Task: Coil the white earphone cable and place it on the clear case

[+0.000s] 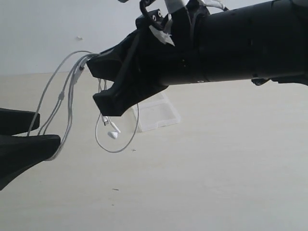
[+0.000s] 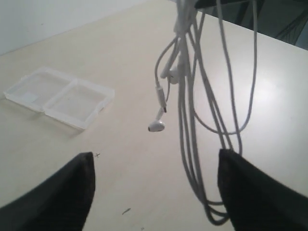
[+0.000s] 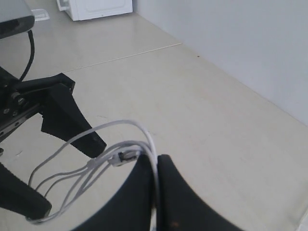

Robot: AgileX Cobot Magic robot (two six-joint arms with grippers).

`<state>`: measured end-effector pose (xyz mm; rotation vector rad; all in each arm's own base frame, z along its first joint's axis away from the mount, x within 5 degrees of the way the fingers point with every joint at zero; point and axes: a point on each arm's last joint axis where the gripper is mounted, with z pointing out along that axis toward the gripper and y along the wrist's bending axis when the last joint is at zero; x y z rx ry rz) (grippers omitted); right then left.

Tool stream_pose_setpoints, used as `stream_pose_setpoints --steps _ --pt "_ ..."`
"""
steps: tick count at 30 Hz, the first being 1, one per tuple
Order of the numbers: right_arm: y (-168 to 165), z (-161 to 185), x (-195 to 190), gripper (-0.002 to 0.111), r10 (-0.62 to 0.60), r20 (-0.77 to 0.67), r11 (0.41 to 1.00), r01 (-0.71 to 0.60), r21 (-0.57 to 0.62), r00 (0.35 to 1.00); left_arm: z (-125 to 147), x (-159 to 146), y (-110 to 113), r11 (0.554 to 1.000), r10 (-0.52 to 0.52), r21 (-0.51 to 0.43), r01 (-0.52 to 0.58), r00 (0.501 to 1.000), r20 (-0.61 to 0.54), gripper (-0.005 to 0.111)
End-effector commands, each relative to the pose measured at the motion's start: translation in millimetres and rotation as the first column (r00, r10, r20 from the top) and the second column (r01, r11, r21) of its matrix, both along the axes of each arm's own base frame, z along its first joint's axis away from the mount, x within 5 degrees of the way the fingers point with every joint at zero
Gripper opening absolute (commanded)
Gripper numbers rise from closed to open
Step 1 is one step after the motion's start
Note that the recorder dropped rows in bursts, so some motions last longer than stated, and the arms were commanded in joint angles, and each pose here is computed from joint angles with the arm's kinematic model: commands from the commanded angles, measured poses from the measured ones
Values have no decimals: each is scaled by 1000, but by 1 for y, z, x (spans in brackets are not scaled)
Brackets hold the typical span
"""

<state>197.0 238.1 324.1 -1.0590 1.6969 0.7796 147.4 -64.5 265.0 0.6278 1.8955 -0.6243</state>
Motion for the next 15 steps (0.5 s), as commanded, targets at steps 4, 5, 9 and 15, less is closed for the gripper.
stream_pose_setpoints --steps 4,5,9,15 --pt "-2 0 0 0 -3 14 1000 4 -16 1000 8 -6 -1 1000 -21 -10 21 999 39 83" --pt "-2 0 0 0 -3 14 1000 4 -16 1000 9 -6 -1 1000 -21 -10 21 999 46 84" --pt "-2 0 0 0 -3 14 1000 4 -16 1000 11 -7 -1 1000 -23 -11 24 998 57 86" --pt "-2 0 0 0 -3 14 1000 4 -16 1000 12 -8 -2 999 -26 -31 28 999 38 89"
